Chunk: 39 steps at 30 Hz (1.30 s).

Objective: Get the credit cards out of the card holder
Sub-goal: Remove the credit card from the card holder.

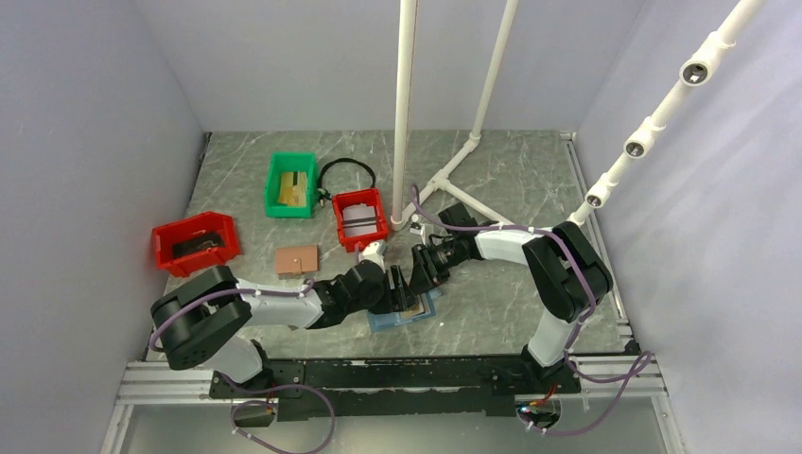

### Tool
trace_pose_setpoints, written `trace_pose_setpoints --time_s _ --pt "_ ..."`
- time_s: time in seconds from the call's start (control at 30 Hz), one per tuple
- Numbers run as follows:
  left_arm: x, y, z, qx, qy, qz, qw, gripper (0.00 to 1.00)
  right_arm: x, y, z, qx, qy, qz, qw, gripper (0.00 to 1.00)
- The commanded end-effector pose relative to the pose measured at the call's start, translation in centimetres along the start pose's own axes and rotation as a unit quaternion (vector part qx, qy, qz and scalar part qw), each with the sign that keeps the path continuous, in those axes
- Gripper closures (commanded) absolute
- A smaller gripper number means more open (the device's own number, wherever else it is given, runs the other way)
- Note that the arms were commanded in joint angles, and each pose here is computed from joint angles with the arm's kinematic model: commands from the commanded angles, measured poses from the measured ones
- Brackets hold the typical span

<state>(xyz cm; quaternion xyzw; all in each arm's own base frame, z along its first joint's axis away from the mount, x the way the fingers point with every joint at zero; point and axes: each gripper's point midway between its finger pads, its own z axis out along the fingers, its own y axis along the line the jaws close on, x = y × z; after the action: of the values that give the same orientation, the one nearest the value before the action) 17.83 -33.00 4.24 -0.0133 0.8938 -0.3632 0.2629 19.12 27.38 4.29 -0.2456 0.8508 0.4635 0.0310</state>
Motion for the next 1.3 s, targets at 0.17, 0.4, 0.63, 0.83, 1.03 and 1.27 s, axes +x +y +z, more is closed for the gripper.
trace_pose_setpoints --time_s 0.17,0.4,0.63,0.83,1.03,1.27 --pt "1.2 1.2 0.3 -0.021 0.026 0.007 0.999 0.30 -1.0 3.3 -0.4 -0.076 -0.005 -0.018 0.997 0.64" --pt "1.1 1.5 0.3 -0.020 0.024 -0.001 1.000 0.30 -0.9 4.8 -0.8 -0.115 0.000 -0.024 0.993 0.62" --pt "0.7 0.9 0.0 0.008 0.016 -0.009 1.000 0.27 -0.8 4.7 -0.7 -0.112 0.003 -0.023 0.993 0.62" --pt "0.5 0.9 -0.2 0.031 0.006 -0.033 0.999 0.26 -0.8 4.9 -0.8 -0.115 0.003 -0.026 0.993 0.63" --pt "0.4 0.9 0.0 0.042 0.000 -0.049 0.998 0.26 -0.7 4.9 -0.7 -0.114 0.006 -0.025 0.993 0.63" --pt "0.5 1.5 -0.1 0.036 -0.004 -0.064 0.997 0.28 -0.8 4.9 -0.8 -0.110 0.006 -0.029 0.993 0.63"
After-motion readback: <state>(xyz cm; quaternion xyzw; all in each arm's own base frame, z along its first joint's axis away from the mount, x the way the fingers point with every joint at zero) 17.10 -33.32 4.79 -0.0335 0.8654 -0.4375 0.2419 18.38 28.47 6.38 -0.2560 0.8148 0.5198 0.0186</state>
